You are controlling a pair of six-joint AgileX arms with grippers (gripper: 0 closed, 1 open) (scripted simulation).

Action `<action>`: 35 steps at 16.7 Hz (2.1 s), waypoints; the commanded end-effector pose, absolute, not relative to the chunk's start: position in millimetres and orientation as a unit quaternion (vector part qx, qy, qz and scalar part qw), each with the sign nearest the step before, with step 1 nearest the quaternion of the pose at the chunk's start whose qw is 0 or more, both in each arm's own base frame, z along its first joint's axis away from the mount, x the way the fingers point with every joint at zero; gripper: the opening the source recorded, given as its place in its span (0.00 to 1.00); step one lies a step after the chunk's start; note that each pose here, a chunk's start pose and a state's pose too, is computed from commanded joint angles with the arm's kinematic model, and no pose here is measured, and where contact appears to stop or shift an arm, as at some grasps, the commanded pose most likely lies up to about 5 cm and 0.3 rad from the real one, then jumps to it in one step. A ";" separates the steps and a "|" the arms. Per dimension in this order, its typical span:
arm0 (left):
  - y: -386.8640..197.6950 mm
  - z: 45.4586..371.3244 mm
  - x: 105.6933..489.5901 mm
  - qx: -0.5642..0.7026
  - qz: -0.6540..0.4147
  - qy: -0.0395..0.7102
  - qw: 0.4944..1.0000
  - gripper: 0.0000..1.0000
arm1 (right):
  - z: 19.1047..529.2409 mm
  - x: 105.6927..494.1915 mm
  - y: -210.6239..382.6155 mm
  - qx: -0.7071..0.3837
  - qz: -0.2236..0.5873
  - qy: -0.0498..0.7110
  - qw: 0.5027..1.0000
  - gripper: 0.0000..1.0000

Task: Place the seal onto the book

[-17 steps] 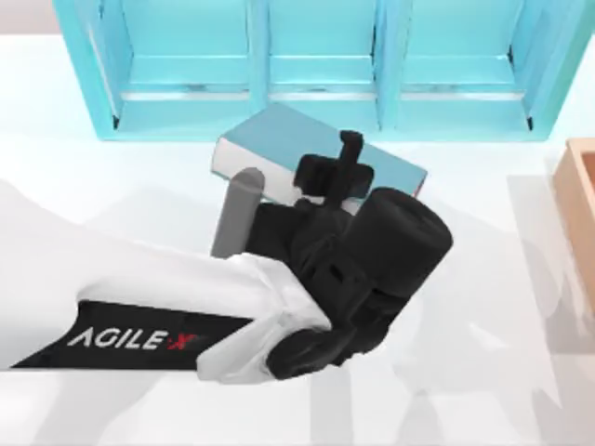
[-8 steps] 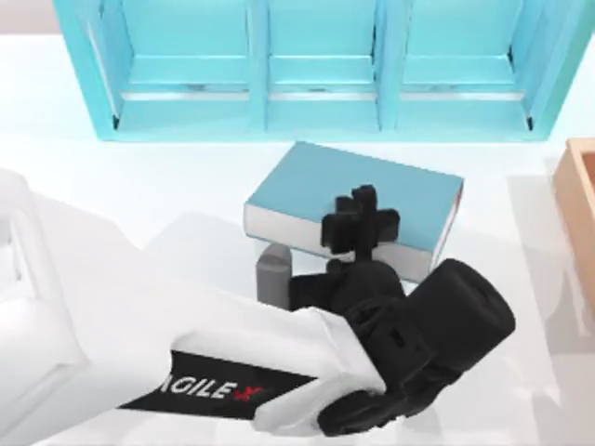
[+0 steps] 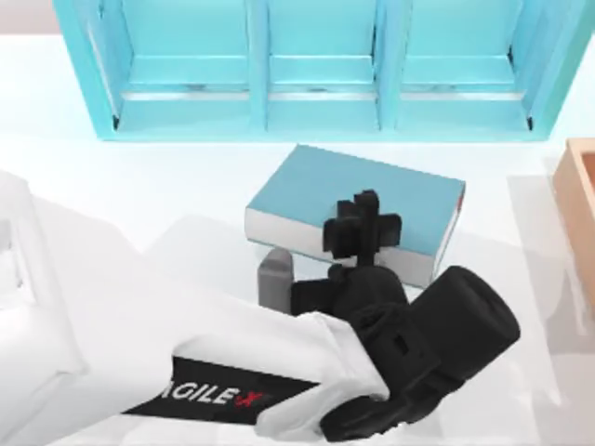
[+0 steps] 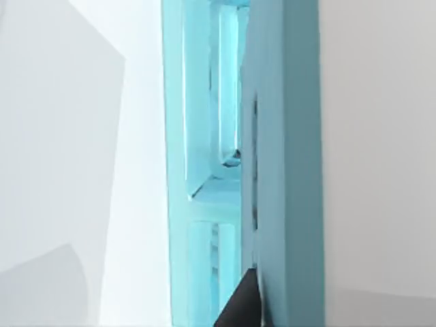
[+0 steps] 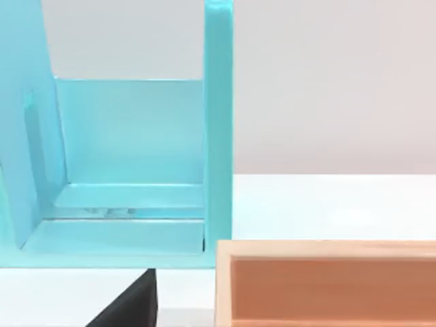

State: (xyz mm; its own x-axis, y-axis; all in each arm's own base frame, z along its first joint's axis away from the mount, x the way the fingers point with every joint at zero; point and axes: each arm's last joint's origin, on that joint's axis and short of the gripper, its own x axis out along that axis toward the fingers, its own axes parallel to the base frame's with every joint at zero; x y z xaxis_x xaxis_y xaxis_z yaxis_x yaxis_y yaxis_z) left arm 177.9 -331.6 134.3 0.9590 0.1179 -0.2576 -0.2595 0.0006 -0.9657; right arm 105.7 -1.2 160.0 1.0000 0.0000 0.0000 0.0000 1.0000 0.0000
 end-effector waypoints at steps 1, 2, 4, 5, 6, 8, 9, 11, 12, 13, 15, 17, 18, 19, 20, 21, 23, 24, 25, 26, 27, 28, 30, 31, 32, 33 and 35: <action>-331.8 134.6 177.6 -0.695 0.134 0.051 0.705 0.00 | 160.0 105.7 -1.2 0.000 0.000 0.000 1.000 1.00; -331.8 134.6 177.6 -0.695 0.134 0.051 0.705 0.00 | 160.0 105.7 -1.2 0.000 0.000 0.000 1.000 1.00; -330.6 130.6 178.6 -0.691 0.136 0.052 0.708 0.00 | 160.0 105.7 -1.2 0.000 0.000 0.000 1.000 1.00; -330.6 127.1 178.7 -0.690 0.137 0.051 0.709 0.00 | 160.0 105.7 -1.2 0.000 0.000 0.000 1.000 1.00; -330.5 122.0 178.8 -0.689 0.137 0.051 0.710 0.00 | 160.0 105.7 -1.2 0.000 0.000 0.000 1.000 1.00; -330.6 111.1 178.8 -0.690 0.137 0.051 0.709 0.00 | 160.0 105.7 -1.2 0.000 0.000 0.000 1.000 1.00; -330.6 106.4 178.7 -0.690 0.137 0.052 0.709 0.00 | 160.0 105.7 -1.2 0.000 0.000 0.000 1.000 1.00; -330.5 101.6 178.7 -0.691 0.136 0.052 0.708 0.00 | 160.0 105.7 -1.2 0.000 0.000 0.000 1.000 1.00; -330.5 101.6 178.7 -0.691 0.136 0.052 0.708 0.00 | 160.0 105.7 -1.2 0.000 0.000 0.000 1.000 1.00; -330.5 101.6 178.7 -0.691 0.136 0.052 0.708 0.00 | 160.0 105.7 -1.2 0.000 0.000 0.000 1.000 1.00; -330.5 101.6 178.7 -0.691 0.136 0.052 0.708 0.08 | 160.0 105.7 -1.2 0.000 0.000 0.000 1.000 1.00; -330.5 101.6 178.7 -0.691 0.136 0.052 0.708 0.23 | 160.0 105.7 -1.2 0.000 0.000 0.000 1.000 1.00; -330.5 101.6 178.7 -0.691 0.136 0.052 0.708 0.30 | 160.0 105.7 -1.2 0.000 0.000 0.000 1.000 1.00; -330.5 101.6 178.7 -0.691 0.136 0.052 0.708 0.38 | 160.0 105.7 -1.2 0.000 0.000 0.000 1.000 1.00; -330.5 101.6 178.7 -0.691 0.136 0.052 0.708 0.45 | 160.0 105.7 -1.2 0.000 0.000 0.000 1.000 1.00; -330.5 101.6 178.7 -0.691 0.136 0.052 0.708 0.53 | 160.0 105.7 -1.2 0.000 0.000 0.000 1.000 1.00; -330.5 101.6 178.7 -0.691 0.136 0.052 0.708 0.68 | 160.0 105.7 -1.2 0.000 0.000 0.000 1.000 1.00; -330.5 101.6 178.7 -0.691 0.136 0.052 0.708 0.75 | 160.0 105.7 -1.2 0.000 0.000 0.000 1.000 1.00; -330.5 101.6 178.7 -0.691 0.136 0.052 0.708 0.83 | 160.0 105.7 -1.2 0.000 0.000 0.000 1.000 1.00; -330.5 101.6 178.7 -0.691 0.136 0.052 0.708 0.90 | 160.0 105.7 -1.2 0.000 0.000 0.000 1.000 1.00; -330.5 101.6 178.7 -0.691 0.136 0.052 0.708 0.98 | 160.0 105.7 -1.2 0.000 0.000 0.000 1.000 1.00; -330.5 101.6 178.7 -0.691 0.136 0.052 0.708 1.00 | 160.0 105.7 -1.2 0.000 0.000 0.000 1.000 1.00; -330.5 101.6 178.7 -0.691 0.136 0.052 0.708 1.00 | 160.0 105.7 -1.2 0.000 0.000 0.000 1.000 1.00; -330.5 101.6 178.7 -0.691 0.136 0.052 0.708 1.00 | 160.0 105.7 -1.2 0.000 0.000 0.000 1.000 1.00; -330.5 101.6 178.7 -0.691 0.136 0.052 0.708 1.00 | 160.0 105.7 -1.2 0.000 0.000 0.000 1.000 1.00; -330.5 101.6 178.7 -0.691 0.136 0.052 0.708 1.00 | 160.0 105.7 -1.2 0.000 0.000 0.000 1.000 1.00; -330.5 101.6 178.7 -0.691 0.136 0.052 0.708 1.00 | 160.0 105.7 -1.2 0.000 0.000 0.000 1.000 1.00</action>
